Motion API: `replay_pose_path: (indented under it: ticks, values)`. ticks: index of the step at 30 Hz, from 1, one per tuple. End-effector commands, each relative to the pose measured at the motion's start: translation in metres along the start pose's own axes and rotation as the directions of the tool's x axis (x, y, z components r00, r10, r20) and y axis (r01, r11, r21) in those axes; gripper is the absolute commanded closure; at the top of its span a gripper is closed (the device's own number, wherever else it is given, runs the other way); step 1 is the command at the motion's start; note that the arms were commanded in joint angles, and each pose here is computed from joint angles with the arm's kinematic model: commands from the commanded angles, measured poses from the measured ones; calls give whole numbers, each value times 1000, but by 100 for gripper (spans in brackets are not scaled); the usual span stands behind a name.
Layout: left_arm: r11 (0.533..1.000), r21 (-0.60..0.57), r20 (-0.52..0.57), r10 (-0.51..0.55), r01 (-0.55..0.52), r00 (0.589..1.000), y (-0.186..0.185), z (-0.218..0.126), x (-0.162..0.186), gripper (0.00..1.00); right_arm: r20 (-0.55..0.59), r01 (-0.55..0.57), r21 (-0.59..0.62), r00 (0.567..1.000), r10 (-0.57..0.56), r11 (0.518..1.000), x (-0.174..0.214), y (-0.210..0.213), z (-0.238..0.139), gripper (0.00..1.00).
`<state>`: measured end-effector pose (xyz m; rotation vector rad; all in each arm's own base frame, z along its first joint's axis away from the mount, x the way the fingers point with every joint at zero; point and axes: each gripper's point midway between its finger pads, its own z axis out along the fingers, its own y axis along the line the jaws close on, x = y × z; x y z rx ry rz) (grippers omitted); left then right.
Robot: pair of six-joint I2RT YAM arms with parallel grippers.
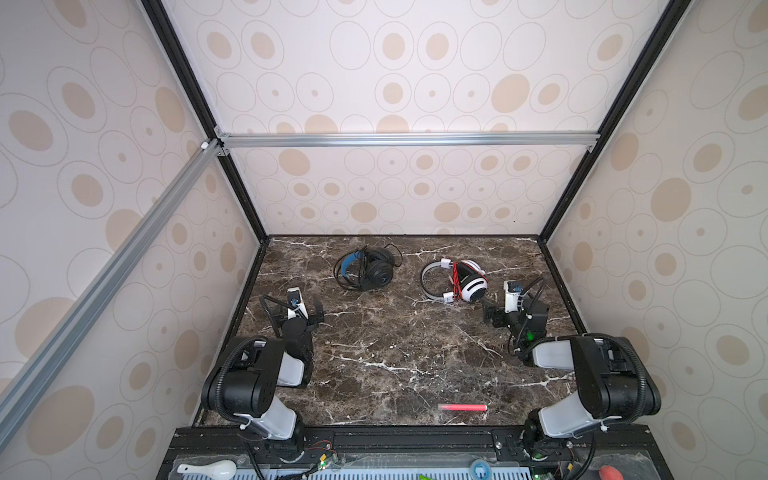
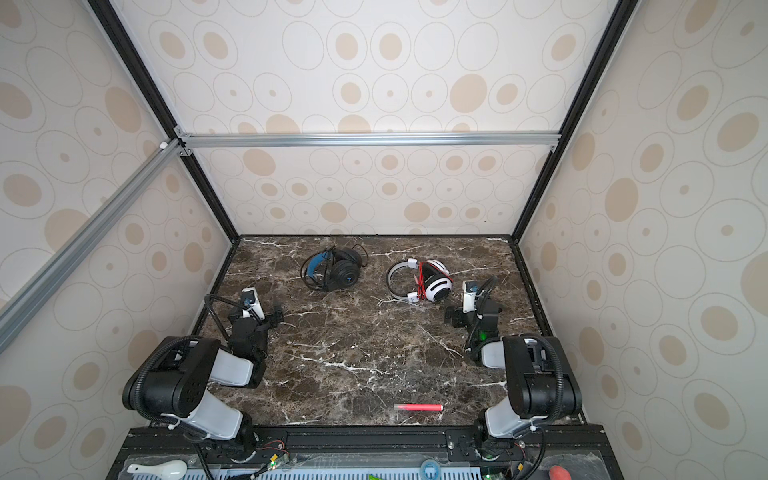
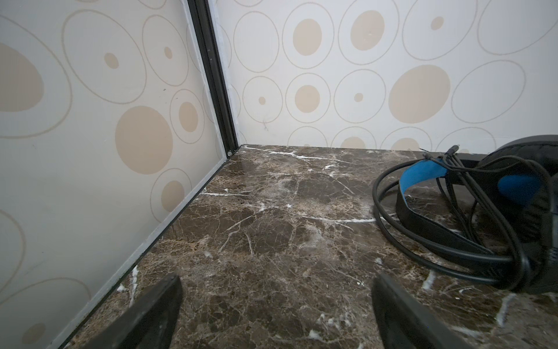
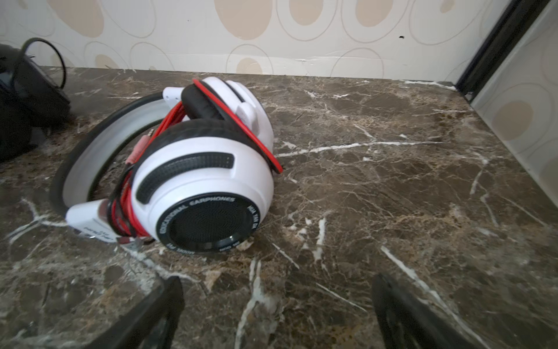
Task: Wrap the headphones
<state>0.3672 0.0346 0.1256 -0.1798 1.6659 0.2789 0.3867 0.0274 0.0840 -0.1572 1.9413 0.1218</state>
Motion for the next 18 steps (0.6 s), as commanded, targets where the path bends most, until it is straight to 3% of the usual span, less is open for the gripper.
replay_pose_path:
  ticks: [1, 4, 14, 18]
  values:
    - [1000, -1, 32, -15, 15, 999, 1, 0, -7, 2, 56, 50, -41, 997, -47, 998, -4, 13, -8, 0]
    - [1000, 0, 32, -15, 15, 999, 1, 0, -7, 2, -47, -15, 14, 999, 16, 1000, -4, -3, 9, 0]
    - [1000, 7, 23, -10, 10, 1000, -1, 2, -6, 2, -4, -7, 25, 1000, 8, 1000, -4, -3, 2, 0]
    - [1000, 7, 27, -11, 11, 1000, 0, 1, -7, 2, -36, -30, 52, 999, 32, 998, -4, -10, 7, 0]
